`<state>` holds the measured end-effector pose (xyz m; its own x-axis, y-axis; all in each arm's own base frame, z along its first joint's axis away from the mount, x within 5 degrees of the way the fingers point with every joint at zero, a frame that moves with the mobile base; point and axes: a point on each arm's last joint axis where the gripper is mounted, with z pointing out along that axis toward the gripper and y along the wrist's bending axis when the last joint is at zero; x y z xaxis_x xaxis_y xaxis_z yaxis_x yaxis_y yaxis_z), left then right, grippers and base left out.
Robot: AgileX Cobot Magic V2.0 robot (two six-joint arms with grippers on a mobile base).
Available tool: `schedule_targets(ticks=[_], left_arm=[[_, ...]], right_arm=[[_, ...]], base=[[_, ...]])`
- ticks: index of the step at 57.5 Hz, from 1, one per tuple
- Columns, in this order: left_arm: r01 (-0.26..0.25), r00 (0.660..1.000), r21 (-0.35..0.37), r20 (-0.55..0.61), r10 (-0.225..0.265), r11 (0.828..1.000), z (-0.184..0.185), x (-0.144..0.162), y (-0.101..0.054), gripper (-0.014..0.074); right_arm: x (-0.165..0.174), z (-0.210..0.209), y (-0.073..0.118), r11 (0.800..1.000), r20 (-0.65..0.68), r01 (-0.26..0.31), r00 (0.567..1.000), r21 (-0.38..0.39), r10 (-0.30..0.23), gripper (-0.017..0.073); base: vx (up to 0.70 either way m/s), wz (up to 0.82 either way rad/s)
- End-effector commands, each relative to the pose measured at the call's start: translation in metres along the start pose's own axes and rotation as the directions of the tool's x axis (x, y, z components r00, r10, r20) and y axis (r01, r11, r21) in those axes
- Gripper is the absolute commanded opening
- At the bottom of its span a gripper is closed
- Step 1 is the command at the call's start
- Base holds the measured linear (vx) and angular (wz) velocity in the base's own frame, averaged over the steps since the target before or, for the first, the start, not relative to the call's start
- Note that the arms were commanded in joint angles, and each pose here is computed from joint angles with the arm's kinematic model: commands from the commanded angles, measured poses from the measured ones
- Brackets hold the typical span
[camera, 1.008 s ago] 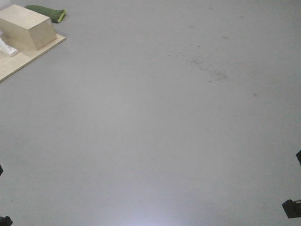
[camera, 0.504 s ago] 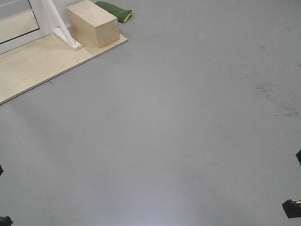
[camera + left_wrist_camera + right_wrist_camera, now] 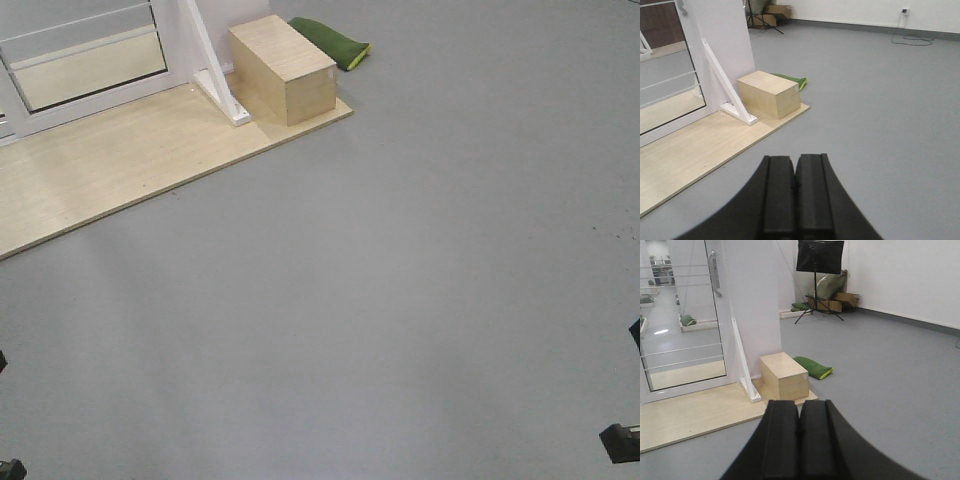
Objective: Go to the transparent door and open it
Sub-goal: 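Drive the base and turn toward the white-framed sliding glass door, then drive forward up to the glass door, stopping before its grey handle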
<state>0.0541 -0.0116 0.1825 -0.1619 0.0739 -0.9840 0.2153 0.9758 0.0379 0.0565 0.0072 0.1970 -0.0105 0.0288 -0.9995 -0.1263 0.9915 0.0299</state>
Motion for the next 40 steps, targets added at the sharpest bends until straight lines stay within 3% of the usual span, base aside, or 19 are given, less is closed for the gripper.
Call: schedule_targets(ticks=[1, 40], left_arm=[[0.005, 0.997, -0.001, 0.076, -0.005, 1.000, 0.0009, -0.0003, 0.0000, 0.0001], [0.005, 0.997, -0.001, 0.076, -0.005, 1.000, 0.0009, -0.0003, 0.0000, 0.0001]], right_arm=[[-0.0039, -0.0008, -0.0002, 1.000, 0.086, 0.003, 0.996, 0.003, -0.003, -0.0008], [-0.0039, -0.0008, -0.0002, 1.000, 0.086, 0.003, 0.996, 0.003, -0.003, -0.0008]], base=[[0.46, 0.29], [0.51, 0.24]])
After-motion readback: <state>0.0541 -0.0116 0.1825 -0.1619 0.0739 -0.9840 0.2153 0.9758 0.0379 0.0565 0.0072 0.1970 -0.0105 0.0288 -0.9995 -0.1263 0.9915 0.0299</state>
